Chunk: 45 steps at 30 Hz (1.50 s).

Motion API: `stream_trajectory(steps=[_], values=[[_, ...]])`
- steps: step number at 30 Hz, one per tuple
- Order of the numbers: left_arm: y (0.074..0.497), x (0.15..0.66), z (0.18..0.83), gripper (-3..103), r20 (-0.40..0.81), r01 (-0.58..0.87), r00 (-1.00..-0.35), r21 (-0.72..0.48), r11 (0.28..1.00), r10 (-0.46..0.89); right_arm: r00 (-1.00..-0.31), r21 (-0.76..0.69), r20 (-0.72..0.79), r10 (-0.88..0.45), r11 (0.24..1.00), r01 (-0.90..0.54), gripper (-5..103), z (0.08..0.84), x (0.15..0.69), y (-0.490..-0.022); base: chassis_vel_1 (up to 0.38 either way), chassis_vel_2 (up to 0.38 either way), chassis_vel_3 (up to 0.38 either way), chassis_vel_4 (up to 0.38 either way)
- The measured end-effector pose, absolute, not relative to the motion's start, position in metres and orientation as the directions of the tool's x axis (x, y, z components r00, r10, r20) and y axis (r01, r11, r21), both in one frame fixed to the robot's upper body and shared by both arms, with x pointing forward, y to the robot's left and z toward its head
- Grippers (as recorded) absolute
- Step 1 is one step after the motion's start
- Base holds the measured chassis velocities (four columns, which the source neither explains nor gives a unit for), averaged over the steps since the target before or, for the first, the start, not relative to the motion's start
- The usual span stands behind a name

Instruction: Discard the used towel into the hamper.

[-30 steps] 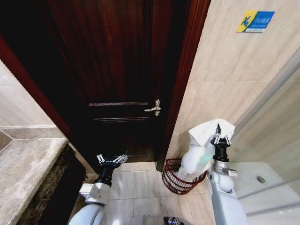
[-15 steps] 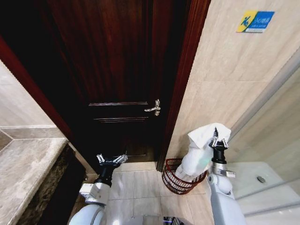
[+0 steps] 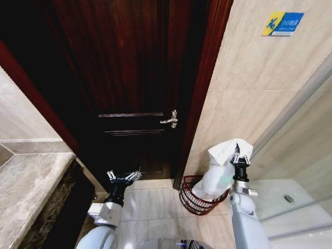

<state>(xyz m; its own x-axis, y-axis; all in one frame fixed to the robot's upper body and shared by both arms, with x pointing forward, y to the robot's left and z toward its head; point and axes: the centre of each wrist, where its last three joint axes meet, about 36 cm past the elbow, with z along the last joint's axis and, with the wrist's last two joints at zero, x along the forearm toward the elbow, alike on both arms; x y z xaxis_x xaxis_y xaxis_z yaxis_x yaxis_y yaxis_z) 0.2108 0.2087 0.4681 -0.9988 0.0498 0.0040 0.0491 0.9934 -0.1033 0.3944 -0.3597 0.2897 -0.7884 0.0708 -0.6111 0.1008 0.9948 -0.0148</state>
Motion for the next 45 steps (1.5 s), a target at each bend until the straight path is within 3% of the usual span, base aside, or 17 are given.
stream_trajectory(steps=[45], values=[[0.209, 0.211, 0.468, 100, 0.004, 0.049, -0.999, -0.103, 0.993, 0.050, -0.881, 0.035, -0.462, 0.105, 0.994, 0.100, 6, 0.222, 0.376, -0.359, 0.000, 0.000, 0.000, 0.000]])
